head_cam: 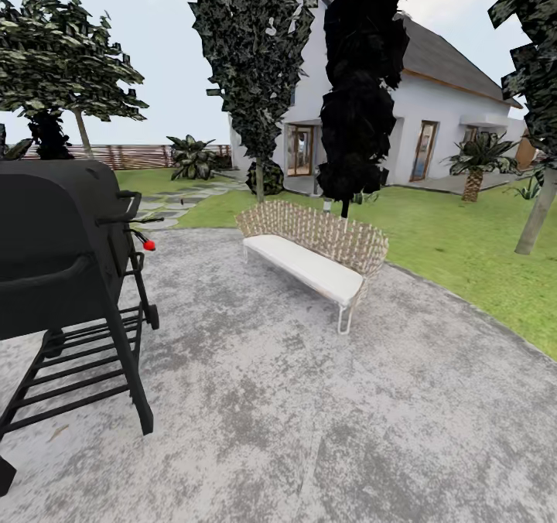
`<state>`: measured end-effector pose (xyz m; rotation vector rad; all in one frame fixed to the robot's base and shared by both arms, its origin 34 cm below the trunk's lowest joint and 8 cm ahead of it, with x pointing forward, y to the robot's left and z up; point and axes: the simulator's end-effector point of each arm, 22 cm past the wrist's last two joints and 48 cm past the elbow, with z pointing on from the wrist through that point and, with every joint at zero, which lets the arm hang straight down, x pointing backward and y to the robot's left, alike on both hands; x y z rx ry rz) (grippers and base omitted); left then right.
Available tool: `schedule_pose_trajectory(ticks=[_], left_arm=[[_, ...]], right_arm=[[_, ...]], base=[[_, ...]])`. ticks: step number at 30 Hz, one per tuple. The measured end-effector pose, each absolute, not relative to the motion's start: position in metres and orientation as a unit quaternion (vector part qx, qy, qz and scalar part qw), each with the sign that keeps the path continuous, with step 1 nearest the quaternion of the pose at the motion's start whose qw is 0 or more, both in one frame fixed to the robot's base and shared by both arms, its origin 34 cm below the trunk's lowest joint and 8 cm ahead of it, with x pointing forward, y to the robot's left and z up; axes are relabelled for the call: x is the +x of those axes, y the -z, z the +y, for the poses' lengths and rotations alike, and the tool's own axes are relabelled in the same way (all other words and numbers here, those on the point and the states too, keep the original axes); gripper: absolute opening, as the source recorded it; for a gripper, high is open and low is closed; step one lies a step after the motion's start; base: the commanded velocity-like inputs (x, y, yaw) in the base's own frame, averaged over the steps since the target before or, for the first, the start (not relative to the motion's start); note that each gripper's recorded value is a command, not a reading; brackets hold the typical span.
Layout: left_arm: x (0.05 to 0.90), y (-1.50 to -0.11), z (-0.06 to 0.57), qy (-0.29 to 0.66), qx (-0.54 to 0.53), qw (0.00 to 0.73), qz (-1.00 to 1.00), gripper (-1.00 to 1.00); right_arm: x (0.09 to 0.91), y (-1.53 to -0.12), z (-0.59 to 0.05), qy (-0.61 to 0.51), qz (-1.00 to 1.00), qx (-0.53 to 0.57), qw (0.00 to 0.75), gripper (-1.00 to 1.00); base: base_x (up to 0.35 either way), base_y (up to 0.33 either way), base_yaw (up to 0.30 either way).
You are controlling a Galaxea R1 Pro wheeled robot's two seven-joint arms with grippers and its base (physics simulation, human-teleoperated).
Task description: In the garden, pick up the pesticide atomizer on the floor and spray pesticide onto both trees until each tree trunk is fully covered.
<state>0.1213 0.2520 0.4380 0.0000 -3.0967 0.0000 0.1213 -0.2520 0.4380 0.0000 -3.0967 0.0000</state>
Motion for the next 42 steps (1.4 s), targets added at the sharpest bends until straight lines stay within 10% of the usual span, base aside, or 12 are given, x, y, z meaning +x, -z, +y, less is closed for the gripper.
schedule_pose_trajectory(ticks=[34,37,42], left_arm=[[0.249,-0.446,0.300,0.027,0.026,-0.093,-0.995,1.00],[0.451,-0.518,0.296,0.022,0.019,-0.327,-0.945,1.00],[0.478,-0.531,0.299,0.024,0.018,-0.350,-0.936,1.00]], right_arm=[[0.230,-0.445,-0.242,0.007,-0.993,-0.001,-0.115,1.00],[0.429,-0.532,-0.245,0.005,-0.929,-0.002,-0.371,1.00],[0.467,-0.563,-0.245,0.005,-0.908,-0.002,-0.419,1.00]], base=[[0.000,0.000,0.000],[0.000,0.000,0.000],[0.000,0.000,0.000]])
